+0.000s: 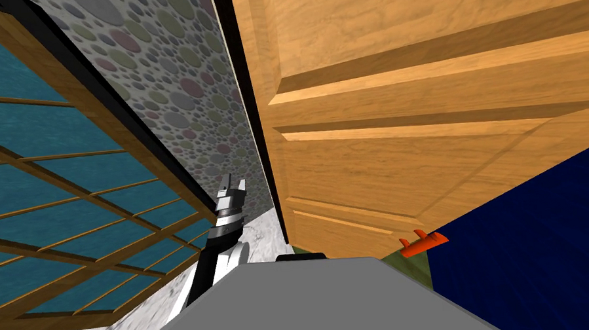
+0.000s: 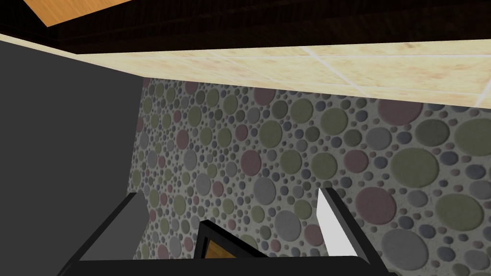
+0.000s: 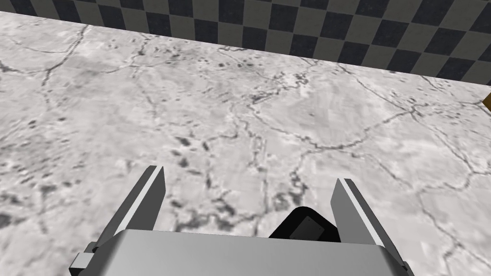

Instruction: Push the door open

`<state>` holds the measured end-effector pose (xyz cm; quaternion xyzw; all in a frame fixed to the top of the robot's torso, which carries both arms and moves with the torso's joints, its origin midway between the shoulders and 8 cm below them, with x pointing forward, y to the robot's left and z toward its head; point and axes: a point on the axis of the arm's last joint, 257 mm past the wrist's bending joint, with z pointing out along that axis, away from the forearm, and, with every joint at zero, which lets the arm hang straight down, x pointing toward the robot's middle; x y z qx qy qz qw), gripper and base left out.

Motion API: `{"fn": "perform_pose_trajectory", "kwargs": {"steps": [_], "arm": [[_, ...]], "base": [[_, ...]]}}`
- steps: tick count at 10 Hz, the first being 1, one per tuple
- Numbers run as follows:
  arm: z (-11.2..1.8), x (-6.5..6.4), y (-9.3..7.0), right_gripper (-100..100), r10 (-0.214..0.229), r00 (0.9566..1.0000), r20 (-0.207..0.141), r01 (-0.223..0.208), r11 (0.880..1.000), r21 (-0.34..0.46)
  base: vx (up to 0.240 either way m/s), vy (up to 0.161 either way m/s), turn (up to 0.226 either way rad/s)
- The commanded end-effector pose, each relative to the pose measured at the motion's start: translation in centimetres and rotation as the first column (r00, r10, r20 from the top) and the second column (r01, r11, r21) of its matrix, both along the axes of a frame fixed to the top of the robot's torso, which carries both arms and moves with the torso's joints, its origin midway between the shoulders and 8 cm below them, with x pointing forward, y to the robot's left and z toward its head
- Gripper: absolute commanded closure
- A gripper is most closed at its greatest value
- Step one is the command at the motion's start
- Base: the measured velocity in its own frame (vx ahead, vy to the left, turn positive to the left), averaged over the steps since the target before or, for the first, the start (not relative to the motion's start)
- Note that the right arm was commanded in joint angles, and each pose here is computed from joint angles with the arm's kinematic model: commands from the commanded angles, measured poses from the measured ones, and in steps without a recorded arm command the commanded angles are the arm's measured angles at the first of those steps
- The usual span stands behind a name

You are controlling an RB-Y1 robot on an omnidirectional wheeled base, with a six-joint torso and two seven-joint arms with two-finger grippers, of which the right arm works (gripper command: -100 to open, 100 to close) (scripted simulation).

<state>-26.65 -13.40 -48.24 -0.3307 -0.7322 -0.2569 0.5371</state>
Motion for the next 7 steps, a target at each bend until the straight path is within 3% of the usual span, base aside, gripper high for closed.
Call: {"fn": "perform_pose_trajectory", "kwargs": {"steps": [1,7], "arm": [[0.06,-0.03,-0.05,-100,0.002,1.0,-0.001,-0.002,1.0,0.002],[0.06,-0.03,-0.05,-100,0.002,1.0,-0.001,-0.002,1.0,0.002]], "base": [[0.014,-0.003,-0.009],[0.005,0.0,0.001]]}}
